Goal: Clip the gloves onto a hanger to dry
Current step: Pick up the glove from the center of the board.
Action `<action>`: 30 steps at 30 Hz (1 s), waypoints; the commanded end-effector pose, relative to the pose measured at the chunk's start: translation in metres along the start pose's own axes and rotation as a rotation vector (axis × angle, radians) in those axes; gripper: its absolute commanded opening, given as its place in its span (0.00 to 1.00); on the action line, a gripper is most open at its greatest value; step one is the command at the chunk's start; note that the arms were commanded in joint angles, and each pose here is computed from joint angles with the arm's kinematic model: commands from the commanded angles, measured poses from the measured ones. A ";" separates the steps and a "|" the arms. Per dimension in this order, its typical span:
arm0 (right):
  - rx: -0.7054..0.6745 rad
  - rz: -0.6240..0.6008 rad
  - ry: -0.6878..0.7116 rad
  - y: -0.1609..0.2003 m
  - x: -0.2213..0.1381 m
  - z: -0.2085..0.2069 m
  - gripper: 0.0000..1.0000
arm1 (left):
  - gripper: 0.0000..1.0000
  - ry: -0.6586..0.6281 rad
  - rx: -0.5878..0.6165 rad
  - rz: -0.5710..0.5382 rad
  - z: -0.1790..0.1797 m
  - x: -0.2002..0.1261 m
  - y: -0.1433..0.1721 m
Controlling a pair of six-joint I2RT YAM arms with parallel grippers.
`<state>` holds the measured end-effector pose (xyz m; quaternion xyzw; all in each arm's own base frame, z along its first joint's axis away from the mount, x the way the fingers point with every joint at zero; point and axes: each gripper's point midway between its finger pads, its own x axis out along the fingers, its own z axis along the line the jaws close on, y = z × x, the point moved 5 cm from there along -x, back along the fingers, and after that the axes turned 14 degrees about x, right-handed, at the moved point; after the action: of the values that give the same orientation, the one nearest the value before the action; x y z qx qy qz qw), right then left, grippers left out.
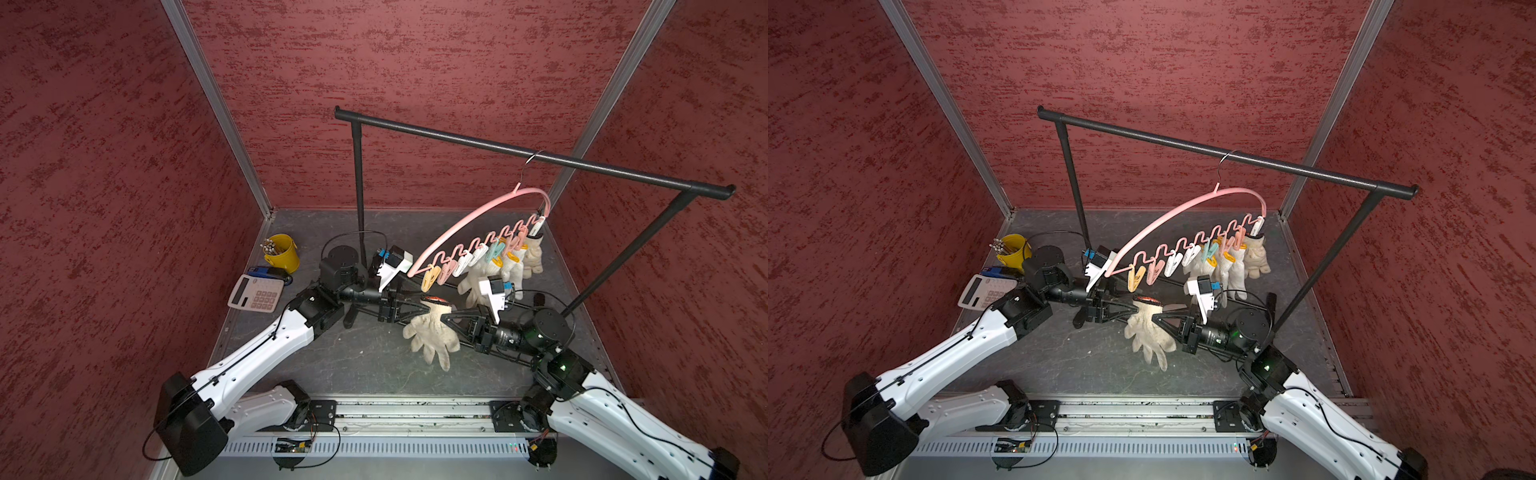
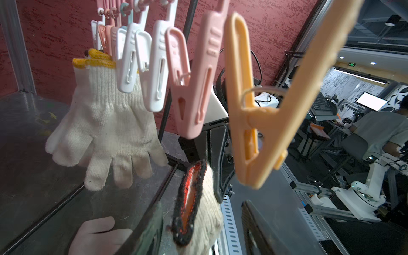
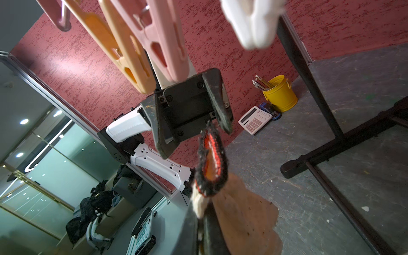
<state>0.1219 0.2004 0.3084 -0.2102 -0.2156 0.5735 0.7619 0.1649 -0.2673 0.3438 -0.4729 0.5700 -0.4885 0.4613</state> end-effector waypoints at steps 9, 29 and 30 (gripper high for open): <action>-0.052 -0.075 -0.071 -0.017 -0.005 0.029 0.00 | 0.27 0.034 0.002 -0.034 -0.017 0.009 0.003; -0.075 -0.373 0.227 -0.051 -0.038 0.019 0.24 | 0.00 -0.226 -0.085 0.071 0.015 0.001 0.040; -0.079 -0.419 0.259 -0.057 -0.043 0.021 0.24 | 0.00 -0.249 -0.088 0.077 0.020 0.000 0.043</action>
<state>0.1355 0.1687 0.3405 -0.2369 -0.1978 0.4490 0.8385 0.1675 -0.2716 0.3151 -0.5139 0.5593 -0.4201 0.4966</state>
